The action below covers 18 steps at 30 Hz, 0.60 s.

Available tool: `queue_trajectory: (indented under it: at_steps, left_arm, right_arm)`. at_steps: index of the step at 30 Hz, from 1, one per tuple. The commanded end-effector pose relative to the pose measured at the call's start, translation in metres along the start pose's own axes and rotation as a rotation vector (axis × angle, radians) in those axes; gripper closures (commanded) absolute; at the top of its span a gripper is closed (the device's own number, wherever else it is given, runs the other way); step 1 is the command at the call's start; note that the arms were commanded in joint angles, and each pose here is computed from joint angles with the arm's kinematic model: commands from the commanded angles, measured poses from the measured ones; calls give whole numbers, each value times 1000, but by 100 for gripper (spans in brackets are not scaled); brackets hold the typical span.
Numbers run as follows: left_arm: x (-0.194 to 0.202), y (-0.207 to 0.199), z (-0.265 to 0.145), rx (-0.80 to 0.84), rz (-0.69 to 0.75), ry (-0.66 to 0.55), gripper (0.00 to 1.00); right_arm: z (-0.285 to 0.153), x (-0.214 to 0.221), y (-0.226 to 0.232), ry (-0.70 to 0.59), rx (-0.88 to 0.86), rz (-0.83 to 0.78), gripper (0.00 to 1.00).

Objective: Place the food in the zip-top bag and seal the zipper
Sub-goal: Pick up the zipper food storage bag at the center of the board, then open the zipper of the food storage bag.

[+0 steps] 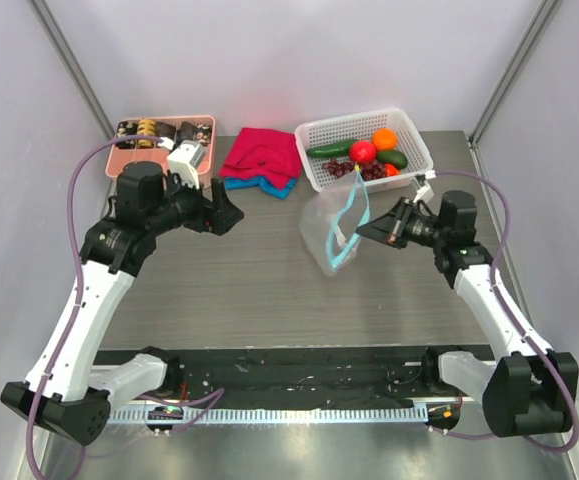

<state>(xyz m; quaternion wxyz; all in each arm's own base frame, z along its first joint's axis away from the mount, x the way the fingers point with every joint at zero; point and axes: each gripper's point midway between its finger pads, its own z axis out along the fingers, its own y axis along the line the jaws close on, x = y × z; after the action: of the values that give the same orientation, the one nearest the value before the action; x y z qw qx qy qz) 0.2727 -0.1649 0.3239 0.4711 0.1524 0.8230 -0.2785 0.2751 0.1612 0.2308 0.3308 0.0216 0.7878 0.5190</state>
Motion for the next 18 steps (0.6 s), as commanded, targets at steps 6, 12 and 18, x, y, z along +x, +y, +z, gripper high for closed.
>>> queue_trajectory:
  at_steps: [6, 12, 18]
  left_arm:
    - [15, -4, 24, 20, -72, 60, 23]
    - [7, -18, 42, 51, -38, 84, 23]
    - [26, -20, 60, 27, 6, 156, 26]
  right_arm:
    - [75, 13, 83, -71, -212, 89, 99]
    - [99, 15, 107, -67, -264, 51, 99]
    - [112, 22, 115, -37, -284, 33, 99]
